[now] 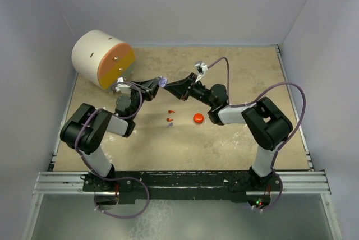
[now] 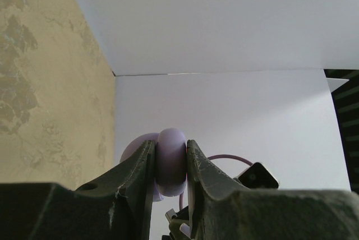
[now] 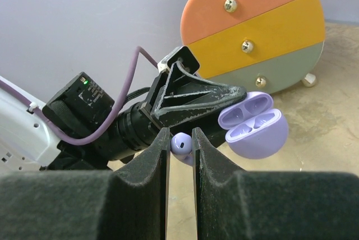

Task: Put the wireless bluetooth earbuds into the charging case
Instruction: Place the earbud in the charging case.

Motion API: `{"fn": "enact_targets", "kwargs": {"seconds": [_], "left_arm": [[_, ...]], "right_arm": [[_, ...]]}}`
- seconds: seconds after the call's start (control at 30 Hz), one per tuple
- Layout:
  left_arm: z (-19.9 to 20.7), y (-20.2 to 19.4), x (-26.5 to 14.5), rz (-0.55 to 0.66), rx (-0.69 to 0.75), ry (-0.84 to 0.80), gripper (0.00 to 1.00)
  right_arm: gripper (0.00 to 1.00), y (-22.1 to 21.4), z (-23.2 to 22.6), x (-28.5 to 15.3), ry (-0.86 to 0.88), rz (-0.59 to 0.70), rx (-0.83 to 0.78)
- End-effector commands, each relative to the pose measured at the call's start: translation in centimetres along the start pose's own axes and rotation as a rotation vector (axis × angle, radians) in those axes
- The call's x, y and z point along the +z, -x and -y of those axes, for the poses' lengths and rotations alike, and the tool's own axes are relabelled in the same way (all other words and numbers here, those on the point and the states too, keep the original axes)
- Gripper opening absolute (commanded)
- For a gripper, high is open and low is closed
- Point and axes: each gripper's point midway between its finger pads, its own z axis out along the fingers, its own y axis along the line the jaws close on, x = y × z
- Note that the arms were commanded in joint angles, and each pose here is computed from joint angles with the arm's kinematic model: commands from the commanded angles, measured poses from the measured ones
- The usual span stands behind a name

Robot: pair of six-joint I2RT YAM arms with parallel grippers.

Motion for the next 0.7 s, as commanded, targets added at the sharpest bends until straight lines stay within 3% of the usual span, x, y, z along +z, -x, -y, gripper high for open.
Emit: {"fn": "enact_targets", "kwargs": {"seconds": [0.0, 0.67], "left_arm": [[2.5, -0.4, 0.6, 0.005, 0.06, -0.058, 0.0], [3.1, -1.6, 0.1, 0.001, 0.136, -0.036, 0.0]], "right_arm": [[0.0, 3.2, -2.3, 1.1, 0.106, 0.098, -0.023], [0.0, 3.5, -0.8, 1.4, 0.061, 0.135, 0.075]]}}
